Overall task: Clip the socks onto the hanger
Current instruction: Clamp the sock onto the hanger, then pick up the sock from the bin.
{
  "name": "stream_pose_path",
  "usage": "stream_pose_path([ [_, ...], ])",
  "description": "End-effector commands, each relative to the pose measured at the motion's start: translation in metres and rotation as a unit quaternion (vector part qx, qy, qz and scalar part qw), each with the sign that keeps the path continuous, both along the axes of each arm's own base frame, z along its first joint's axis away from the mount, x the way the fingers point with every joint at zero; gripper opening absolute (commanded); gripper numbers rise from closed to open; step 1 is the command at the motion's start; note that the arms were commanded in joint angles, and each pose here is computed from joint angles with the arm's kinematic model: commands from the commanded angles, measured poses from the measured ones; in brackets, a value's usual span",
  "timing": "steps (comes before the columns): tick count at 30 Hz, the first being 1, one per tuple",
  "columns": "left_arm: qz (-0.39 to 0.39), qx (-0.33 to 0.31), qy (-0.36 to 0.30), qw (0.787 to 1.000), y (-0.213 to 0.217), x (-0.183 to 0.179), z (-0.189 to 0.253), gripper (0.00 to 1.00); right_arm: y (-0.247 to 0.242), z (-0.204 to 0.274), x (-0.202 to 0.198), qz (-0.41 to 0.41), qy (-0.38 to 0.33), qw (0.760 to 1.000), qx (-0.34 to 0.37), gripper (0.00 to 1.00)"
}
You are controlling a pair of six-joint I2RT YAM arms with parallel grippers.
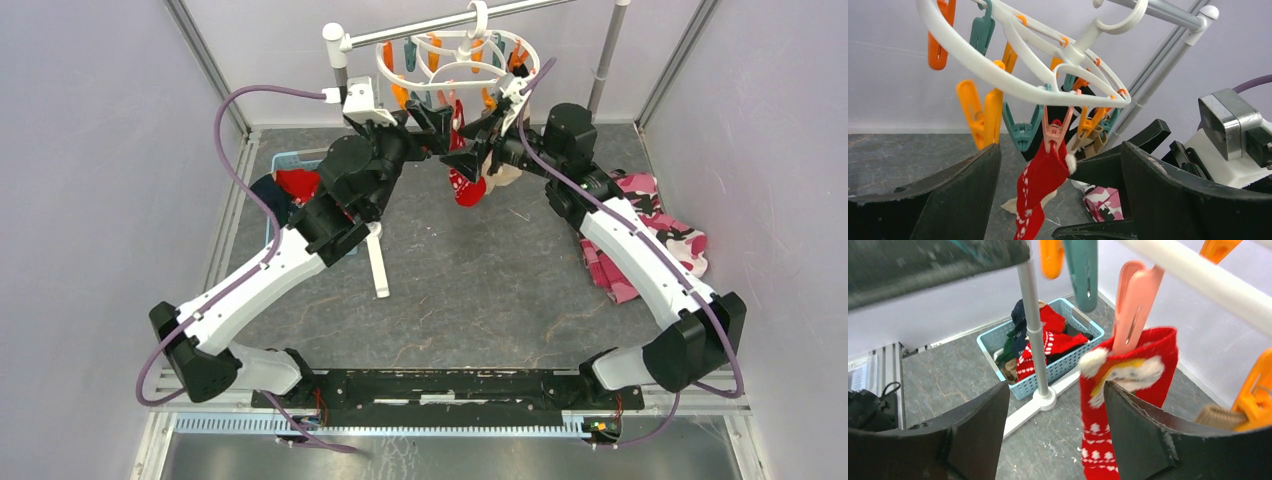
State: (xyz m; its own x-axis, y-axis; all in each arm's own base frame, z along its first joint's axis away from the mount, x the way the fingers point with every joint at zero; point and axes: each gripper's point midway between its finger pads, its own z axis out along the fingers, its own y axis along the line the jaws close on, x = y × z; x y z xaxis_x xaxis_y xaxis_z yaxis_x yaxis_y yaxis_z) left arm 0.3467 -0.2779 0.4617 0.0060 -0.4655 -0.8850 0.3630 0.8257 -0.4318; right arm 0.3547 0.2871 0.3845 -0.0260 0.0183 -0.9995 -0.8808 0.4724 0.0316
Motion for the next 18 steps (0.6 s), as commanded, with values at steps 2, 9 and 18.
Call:
stream_pose_path([
  [2,-0.022,0.029,-0.027,0.999,0.014,-0.020,0.007,0.94,-0.015,0.006,-0.017,-0.001,-0.045,0.999,-0.010,0.81],
  [9,-0.101,0.117,-0.055,0.986,0.023,-0.064,-0.031,0.97,-0.029,-0.038,-0.054,0.082,-0.090,0.989,-0.080,0.92],
  [18,-0.118,0.172,-0.007,0.978,0.066,-0.095,-0.155,1.00,-0.068,-0.130,-0.085,0.164,-0.072,0.972,-0.152,0.98],
])
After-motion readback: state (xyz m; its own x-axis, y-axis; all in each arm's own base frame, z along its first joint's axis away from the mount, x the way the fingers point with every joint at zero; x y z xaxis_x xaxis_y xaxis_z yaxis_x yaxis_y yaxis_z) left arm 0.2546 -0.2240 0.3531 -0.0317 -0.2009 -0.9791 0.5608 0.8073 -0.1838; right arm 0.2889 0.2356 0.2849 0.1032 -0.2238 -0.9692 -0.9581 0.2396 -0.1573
